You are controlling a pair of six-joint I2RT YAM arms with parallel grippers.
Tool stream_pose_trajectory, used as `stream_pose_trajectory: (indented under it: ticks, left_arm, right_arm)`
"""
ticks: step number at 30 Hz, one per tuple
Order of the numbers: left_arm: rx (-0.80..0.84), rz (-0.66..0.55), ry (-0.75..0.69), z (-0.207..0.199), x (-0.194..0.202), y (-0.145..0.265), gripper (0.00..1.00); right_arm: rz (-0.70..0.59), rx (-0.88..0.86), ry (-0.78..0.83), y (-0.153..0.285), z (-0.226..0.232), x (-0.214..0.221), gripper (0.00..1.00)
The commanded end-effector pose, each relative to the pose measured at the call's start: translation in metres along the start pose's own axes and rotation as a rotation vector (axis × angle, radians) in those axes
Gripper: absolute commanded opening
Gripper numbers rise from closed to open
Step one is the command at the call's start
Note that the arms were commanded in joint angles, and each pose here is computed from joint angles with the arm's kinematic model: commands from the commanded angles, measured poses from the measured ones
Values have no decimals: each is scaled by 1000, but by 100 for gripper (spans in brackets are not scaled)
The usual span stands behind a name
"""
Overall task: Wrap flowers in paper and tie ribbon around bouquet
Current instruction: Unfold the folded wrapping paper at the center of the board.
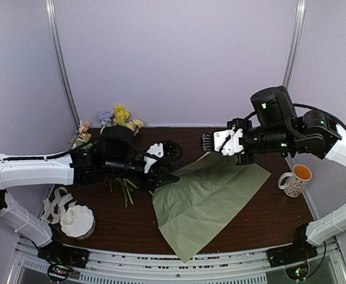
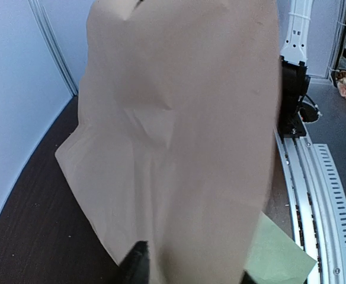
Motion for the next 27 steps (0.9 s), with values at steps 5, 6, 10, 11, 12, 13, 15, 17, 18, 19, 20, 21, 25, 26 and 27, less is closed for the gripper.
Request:
stream_pose_trajectory:
  ticks: [5,6,10,11,12,13,15,17,18,19,20,21,25,26,27]
  left_arm:
    - [-98,-105,19,3,-31,28,0]
    - [-102,-112,29,4,-33,32,0]
    - [-78,-140,40,3,-40,44,0]
    - [-78,-141,29,2,-40,47,0]
    - [-83,-140,19,1,-40,50,0]
    - [-91,-132,8,1,-38,52,0]
    - [-107,-113,-15,0,-35,56,0]
    - [-119,-100,-46,-1,-34,60,0]
    - [-128,-97,-57,-1,-34,63,0]
    - [-135,-94,-71,-1,-34,66,0]
    - [-139,-87,-80,-2,-34,67,0]
    - [-141,-84,-89,-3,-33,69,0]
    - [-137,-80,-110,-6,-32,74,0]
    - [-149,-77,-109,-4,-32,75,0]
    - [-164,-69,-105,-3,-31,76,0]
  right_arm:
    - [69,168,-91,9,-24,4,35]
    - [55,174,-106,9,-24,7,43]
    - [-42,110,-138,7,-14,20,74]
    - [-48,107,-107,3,-6,25,76]
    - [-58,113,-82,2,0,27,79]
    - [-64,120,-72,0,5,31,80]
    - [-75,132,-105,1,7,40,81]
    - [-67,118,-158,0,6,53,79]
    - [-57,113,-179,-2,5,61,76]
    - [-50,107,-192,-4,6,67,73]
    - [-44,105,-200,-7,7,72,70]
    - [-38,103,-206,-10,8,76,67]
    - [5,146,-231,-22,6,86,44]
    - [6,152,-248,-22,3,87,36]
    - [-4,140,-263,-21,1,86,27]
Point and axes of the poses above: each gripper's point midway between its finger pads, its own y axis back along the fingers, its own z axis along the line the jaws close on, x = y × z, the point moved 7 cm from there along y, back along the fingers, and after that the axes turned 5 degrees about y, right-handed, at the moved point
